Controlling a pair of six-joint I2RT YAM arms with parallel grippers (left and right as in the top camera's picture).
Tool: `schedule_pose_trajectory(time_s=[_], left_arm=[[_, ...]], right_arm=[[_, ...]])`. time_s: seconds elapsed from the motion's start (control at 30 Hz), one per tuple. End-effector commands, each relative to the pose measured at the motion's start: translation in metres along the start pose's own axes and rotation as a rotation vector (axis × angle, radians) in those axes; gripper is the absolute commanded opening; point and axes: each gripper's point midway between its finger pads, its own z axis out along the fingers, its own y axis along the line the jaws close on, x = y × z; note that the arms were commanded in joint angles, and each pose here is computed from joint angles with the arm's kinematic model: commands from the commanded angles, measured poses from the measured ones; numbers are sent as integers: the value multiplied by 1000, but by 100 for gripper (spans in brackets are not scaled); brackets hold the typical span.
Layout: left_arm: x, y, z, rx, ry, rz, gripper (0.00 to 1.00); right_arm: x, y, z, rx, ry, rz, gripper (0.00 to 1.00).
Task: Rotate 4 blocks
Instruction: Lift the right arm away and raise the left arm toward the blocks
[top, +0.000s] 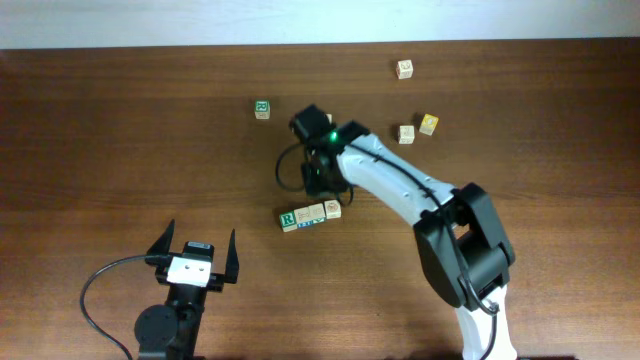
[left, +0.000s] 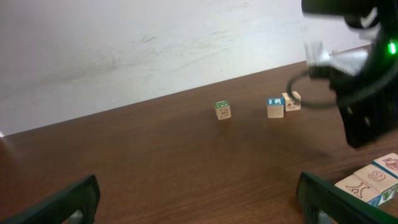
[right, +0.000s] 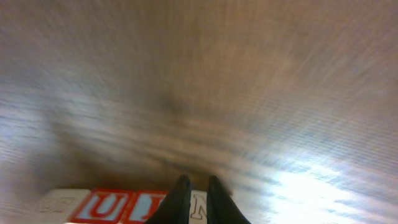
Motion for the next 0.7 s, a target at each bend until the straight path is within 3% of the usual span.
schedule_pose_trajectory(time_s=[0.0,0.27,0.67], left_arm=[[2,1,0,-7,5,13,99],[2,1,0,-7,5,13,99],[2,2,0,-11,6,13,99]], right_arm=[[-57,-12,-68,-34,-152,40,13],[-64,0,-224,-172,-247,-56,15],[-24,-4,-374,-287,-528,-107,18]])
